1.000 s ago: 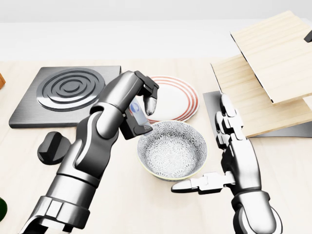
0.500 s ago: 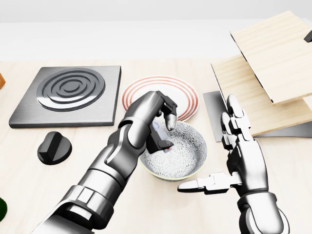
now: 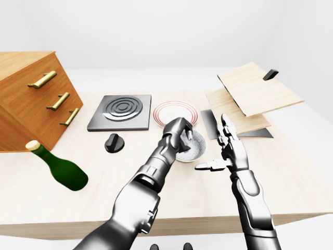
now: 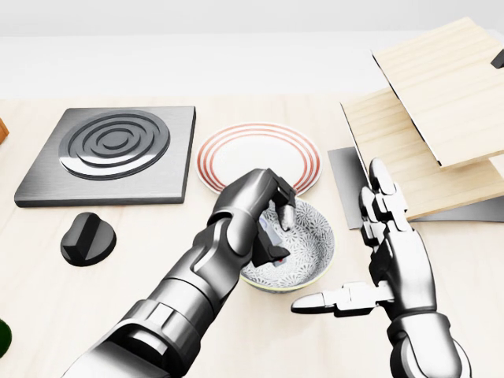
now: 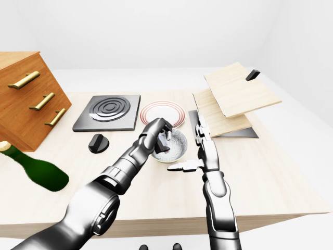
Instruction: Pick up the cream cheese and put it in the bowl.
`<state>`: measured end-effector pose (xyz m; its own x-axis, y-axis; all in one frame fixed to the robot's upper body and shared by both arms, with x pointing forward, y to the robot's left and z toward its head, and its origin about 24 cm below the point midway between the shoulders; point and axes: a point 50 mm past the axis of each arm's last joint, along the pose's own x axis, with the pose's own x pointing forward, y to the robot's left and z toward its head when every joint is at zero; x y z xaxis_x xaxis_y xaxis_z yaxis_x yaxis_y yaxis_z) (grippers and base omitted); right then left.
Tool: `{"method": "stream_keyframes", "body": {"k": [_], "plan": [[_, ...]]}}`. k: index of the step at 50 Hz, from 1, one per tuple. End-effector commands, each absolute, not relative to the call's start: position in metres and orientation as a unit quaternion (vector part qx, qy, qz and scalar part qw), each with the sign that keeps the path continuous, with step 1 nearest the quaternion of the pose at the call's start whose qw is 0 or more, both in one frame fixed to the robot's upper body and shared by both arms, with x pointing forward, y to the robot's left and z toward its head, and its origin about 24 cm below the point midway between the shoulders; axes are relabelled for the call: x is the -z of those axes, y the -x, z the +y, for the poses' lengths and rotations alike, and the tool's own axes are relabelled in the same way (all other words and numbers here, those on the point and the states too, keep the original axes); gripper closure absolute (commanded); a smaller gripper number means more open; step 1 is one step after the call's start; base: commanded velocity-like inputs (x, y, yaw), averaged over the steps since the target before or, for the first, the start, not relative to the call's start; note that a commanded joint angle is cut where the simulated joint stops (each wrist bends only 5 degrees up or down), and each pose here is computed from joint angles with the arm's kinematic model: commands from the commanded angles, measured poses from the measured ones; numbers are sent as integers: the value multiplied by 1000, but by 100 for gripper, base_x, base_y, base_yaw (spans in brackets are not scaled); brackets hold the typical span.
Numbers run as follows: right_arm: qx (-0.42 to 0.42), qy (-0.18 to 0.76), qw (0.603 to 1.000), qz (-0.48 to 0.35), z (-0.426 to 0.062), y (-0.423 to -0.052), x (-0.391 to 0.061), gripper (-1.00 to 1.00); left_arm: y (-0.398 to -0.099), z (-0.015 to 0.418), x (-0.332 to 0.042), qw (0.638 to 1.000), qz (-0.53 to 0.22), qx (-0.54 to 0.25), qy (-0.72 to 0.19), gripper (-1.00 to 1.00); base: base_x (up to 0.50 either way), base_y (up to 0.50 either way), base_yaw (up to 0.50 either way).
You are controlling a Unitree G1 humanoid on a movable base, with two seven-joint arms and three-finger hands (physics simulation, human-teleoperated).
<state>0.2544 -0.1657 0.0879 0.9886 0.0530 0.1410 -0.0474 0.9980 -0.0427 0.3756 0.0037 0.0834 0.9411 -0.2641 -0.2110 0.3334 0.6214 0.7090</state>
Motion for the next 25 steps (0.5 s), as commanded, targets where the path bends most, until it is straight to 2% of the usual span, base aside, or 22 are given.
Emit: {"method": "stream_keyframes", "body": {"k": [1, 25], "plan": [[-21, 10, 996, -84, -167, -255, -94, -100, -375, -12, -99, 912, 17, 161, -376, 100, 0, 0, 0], [-24, 7, 996, -88, -167, -254, -95, -100, -368, -33, -104, 904, 1, 186, -385, 100, 0, 0, 0]]}}
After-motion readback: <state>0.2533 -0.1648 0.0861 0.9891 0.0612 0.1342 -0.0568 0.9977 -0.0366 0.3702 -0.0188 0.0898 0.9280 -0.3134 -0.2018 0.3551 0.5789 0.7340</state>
